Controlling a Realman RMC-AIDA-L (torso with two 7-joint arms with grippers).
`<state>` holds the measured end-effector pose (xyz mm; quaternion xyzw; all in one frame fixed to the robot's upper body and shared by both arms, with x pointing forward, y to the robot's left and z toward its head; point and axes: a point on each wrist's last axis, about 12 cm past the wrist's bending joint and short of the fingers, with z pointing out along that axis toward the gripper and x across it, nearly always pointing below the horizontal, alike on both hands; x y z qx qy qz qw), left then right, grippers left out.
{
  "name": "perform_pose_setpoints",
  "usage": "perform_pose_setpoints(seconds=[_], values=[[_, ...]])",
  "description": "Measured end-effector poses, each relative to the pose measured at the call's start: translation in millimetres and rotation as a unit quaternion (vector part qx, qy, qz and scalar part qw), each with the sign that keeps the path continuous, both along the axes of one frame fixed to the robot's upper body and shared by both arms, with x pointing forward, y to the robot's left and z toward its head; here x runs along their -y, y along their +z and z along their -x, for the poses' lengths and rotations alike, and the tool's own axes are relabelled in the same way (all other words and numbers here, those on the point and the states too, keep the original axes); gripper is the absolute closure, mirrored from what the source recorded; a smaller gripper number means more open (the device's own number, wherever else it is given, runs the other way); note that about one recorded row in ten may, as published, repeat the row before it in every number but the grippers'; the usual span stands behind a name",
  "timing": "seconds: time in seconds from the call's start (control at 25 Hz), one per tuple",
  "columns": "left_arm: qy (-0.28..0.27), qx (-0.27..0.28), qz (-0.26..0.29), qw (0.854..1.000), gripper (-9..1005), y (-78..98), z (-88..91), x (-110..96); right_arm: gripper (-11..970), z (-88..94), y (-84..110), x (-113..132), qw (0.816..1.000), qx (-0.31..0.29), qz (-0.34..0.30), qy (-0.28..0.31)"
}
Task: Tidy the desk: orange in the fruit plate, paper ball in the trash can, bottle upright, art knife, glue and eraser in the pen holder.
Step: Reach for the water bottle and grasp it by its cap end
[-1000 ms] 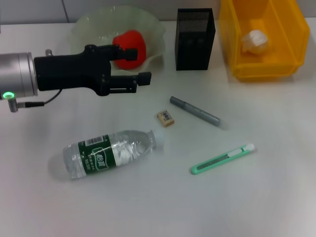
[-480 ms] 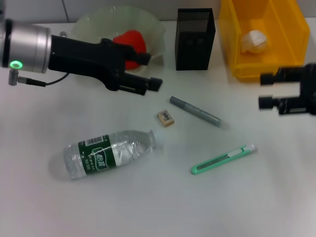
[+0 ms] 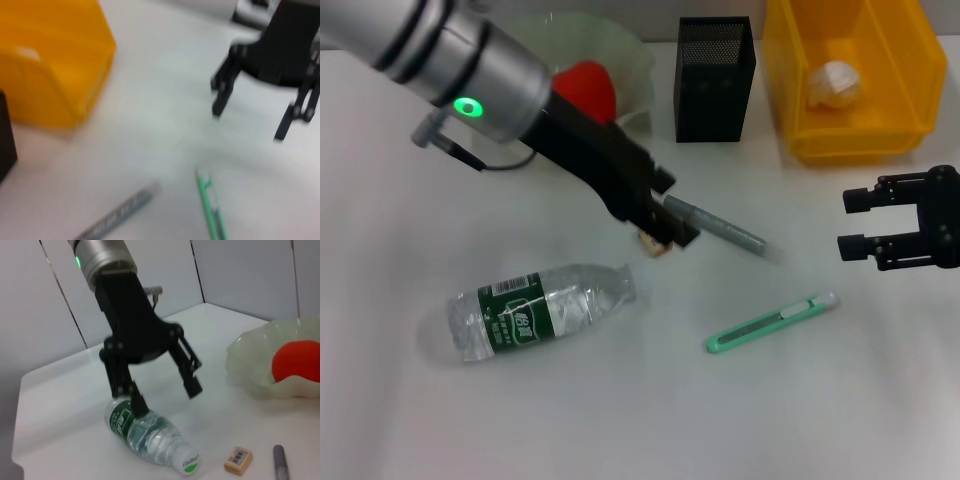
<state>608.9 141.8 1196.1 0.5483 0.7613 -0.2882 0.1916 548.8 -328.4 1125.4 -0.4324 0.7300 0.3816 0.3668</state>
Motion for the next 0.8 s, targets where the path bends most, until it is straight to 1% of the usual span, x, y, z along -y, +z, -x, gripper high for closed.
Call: perform_pose_setpoints(seconds=[0.04,0.16,0.2,0.24,0.32,0.44,0.56,0.72,0.8], values=[[0.002,-0.004,-0.023,1.000,211,-2.1,0.2,6.9,258,0.0,-0.6,0.0,1.000,0.001,0.002,0.000],[0.001,-0.008,-0.055,0.998,212,-8.5,3.3,18.4,259,0.4,-1.7,0.4,1.000,0.005,0.004,0.000],[0.001,-0.008,-0.055,0.998,212,-8.5,3.3,18.4,259,0.2,-1.8,0.7,1.000,0.007,0.006,-0.001],[0.006,-0.008,-0.069,0.998,212,-12.8,4.7,24.6,259,-0.2,-1.6,0.8,1.000,0.009,0.007,-0.001],[0.011,-0.008,-0.088,0.996,212,-19.2,6.9,29.9,259,-1.0,-1.1,1.1,1.000,0.013,0.011,-0.001],[0.015,-0.005,-0.102,0.995,212,-24.0,7.8,31.4,259,-1.2,-0.9,1.3,1.000,0.016,0.012,-0.001],[0.027,0.005,-0.136,0.990,212,-34.5,8.6,31.0,259,-2.3,0.0,0.7,1.000,0.019,0.013,0.001],[0.031,0.005,-0.147,0.989,212,-41.4,10.4,29.5,260,-4.5,1.9,-0.9,1.000,0.022,0.014,0.003],[0.034,0.009,-0.159,0.987,212,-47.9,11.0,28.5,260,-5.2,2.2,-1.1,1.000,0.023,0.014,0.003]])
